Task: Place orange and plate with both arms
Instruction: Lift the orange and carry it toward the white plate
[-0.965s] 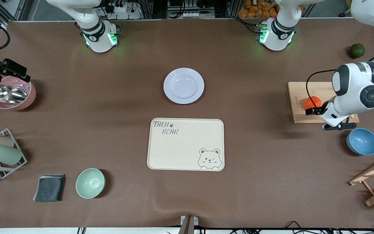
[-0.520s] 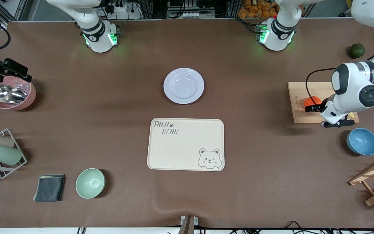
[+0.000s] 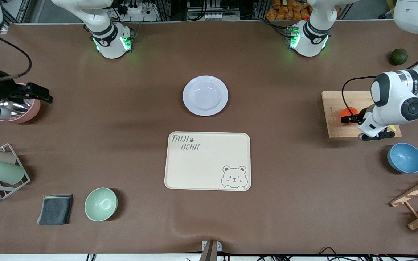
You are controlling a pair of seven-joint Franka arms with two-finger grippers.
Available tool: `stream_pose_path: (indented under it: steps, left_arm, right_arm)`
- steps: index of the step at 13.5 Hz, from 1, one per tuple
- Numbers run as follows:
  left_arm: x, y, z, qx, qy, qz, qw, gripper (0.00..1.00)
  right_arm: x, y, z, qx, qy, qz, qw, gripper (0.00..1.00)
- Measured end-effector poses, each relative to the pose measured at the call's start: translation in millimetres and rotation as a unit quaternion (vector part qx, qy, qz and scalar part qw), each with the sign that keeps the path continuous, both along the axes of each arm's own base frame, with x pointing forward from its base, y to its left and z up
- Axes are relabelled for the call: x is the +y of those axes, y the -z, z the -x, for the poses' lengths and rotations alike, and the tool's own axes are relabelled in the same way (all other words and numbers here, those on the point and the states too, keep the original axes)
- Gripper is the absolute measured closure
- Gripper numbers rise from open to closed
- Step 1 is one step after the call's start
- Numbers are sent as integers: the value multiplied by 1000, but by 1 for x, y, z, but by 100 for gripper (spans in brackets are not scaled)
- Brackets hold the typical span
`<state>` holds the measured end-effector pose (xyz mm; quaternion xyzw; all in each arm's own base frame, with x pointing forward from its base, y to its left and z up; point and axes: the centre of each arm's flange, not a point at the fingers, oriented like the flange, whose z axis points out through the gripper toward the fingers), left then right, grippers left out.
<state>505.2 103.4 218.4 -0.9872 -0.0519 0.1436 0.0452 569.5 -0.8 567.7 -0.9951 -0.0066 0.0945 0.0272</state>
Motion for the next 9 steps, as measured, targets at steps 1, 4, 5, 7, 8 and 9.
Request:
stream_pose_path:
  steps: [1,4,5,7,8,9]
  left_arm:
    - [0,2,1,2,0,0,1000,0]
    - [4,11,6,8,-4,2,1000,0]
    - [5,14,7,11,-6,2,1000,0]
    - [6,20,10,13,-7,3,1000,8]
    - [6,20,11,13,-7,3,1000,19]
    - [6,19,10,13,-6,2,1000,28]
  right_arm:
    - [-1,8,-2,8,-8,-2,1000,0]
    - [-3,17,1,26,-22,-6,999,0]
    - [-3,18,2,29,-23,-6,999,0]
    - [-3,24,4,37,-24,-7,999,0]
    - [-3,29,5,43,-22,-12,999,0]
    - [-5,36,7,53,-17,-23,998,0]
